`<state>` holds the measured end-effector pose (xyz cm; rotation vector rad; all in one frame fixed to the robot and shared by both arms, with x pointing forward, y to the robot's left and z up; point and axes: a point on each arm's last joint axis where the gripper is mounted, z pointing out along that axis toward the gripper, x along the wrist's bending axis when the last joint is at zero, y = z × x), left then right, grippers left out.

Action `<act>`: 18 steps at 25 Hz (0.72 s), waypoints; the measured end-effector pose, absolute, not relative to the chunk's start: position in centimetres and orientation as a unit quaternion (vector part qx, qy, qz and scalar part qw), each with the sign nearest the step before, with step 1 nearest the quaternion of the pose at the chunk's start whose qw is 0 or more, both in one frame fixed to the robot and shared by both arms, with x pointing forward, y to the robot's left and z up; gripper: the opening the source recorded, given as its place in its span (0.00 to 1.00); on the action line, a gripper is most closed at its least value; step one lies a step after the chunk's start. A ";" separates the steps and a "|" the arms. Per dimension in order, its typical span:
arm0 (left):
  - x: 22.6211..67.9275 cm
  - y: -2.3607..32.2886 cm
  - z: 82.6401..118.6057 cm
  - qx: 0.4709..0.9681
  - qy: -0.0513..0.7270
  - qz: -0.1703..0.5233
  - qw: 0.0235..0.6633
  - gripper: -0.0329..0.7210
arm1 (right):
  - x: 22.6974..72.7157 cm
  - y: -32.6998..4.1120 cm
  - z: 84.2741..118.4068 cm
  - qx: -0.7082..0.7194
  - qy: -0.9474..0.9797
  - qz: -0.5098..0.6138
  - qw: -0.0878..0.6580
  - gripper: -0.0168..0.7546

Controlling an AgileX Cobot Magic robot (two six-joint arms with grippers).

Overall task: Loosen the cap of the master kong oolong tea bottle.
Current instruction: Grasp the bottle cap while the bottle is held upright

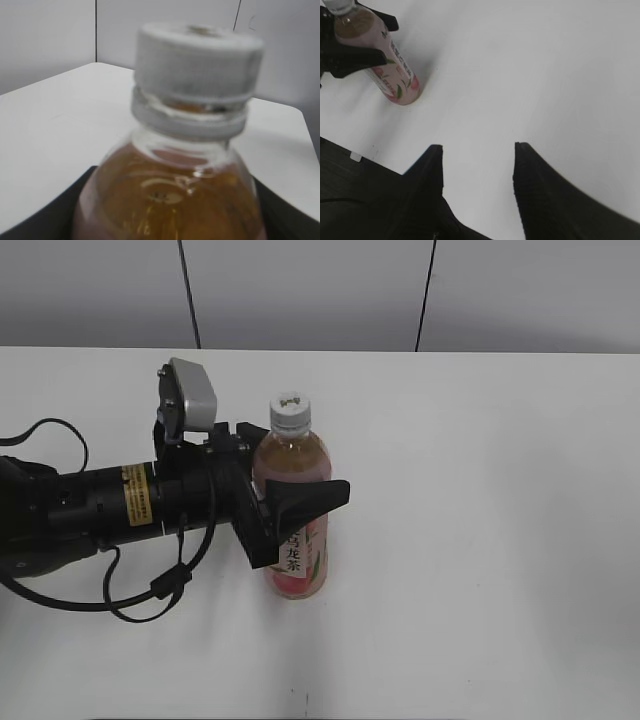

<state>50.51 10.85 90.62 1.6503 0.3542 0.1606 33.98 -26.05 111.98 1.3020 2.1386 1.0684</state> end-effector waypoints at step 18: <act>50.5 10.8 90.6 0.729 0.156 0.071 0.662 0.64 | 48.8 -14.6 117.0 0.314 0.909 0.245 0.121 0.48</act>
